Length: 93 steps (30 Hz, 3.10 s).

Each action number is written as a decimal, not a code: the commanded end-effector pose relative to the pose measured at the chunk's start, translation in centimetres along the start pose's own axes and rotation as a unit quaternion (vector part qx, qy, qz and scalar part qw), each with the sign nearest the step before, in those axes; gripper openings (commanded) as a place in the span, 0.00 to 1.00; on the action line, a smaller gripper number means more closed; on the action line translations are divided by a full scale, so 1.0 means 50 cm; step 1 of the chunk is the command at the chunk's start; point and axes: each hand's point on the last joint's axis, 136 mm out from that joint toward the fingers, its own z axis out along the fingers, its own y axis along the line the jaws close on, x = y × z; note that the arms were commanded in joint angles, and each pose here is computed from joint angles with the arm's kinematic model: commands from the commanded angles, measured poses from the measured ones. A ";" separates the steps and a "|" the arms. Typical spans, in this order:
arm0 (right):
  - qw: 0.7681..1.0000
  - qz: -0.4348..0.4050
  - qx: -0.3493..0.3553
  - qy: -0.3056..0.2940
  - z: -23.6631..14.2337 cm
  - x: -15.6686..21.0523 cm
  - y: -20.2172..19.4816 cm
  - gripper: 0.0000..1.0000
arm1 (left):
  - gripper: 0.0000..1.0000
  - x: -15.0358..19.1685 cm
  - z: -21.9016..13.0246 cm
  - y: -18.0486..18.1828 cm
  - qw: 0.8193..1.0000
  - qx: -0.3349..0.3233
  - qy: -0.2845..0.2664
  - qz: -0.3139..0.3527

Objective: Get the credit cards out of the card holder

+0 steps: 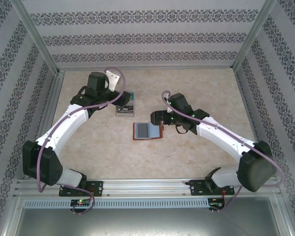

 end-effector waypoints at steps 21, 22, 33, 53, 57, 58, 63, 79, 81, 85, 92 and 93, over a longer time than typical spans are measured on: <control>0.995 0.043 -0.020 0.091 0.097 0.077 0.022 0.98 | 0.37 0.270 0.046 -0.151 0.909 0.076 0.116 -0.393; 0.995 0.044 -0.021 0.090 0.097 0.076 0.022 0.98 | 0.31 0.272 0.058 -0.168 0.909 0.084 0.122 -0.391; 0.995 0.052 -0.016 0.081 0.079 0.073 0.012 0.98 | 0.11 0.324 0.146 -0.248 0.900 0.107 0.184 -0.382; 0.995 0.057 -0.023 0.078 0.071 0.071 0.017 0.98 | 0.09 0.455 0.187 -0.235 0.890 0.054 0.264 -0.369; 0.995 0.058 -0.029 0.080 0.072 0.073 0.022 0.98 | 0.10 0.445 0.188 -0.241 0.891 0.061 0.263 -0.366; 0.994 0.058 -0.032 0.081 0.072 0.074 0.025 0.97 | 0.10 0.439 0.185 -0.240 0.892 0.060 0.260 -0.364; 0.993 0.057 -0.036 0.095 0.082 0.087 0.024 0.78 | 0.19 0.384 0.157 -0.233 0.904 0.057 0.234 -0.353; 0.986 0.069 0.054 0.143 0.128 0.162 -0.079 0.36 | 0.41 0.368 0.152 -0.241 0.899 0.068 0.232 -0.364; 0.985 0.074 0.056 0.148 0.135 0.170 -0.089 0.34 | 0.41 0.371 0.154 -0.241 0.899 0.067 0.235 -0.363; 0.983 0.073 0.054 0.160 0.148 0.185 -0.093 0.28 | 0.41 0.382 0.156 -0.239 0.898 0.061 0.243 -0.361; 0.981 0.071 0.057 0.173 0.160 0.199 -0.097 0.27 | 0.41 0.403 0.164 -0.234 0.896 0.046 0.262 -0.356; 0.981 0.072 0.057 0.173 0.160 0.199 -0.097 0.27 | 0.41 0.405 0.164 -0.233 0.896 0.044 0.263 -0.355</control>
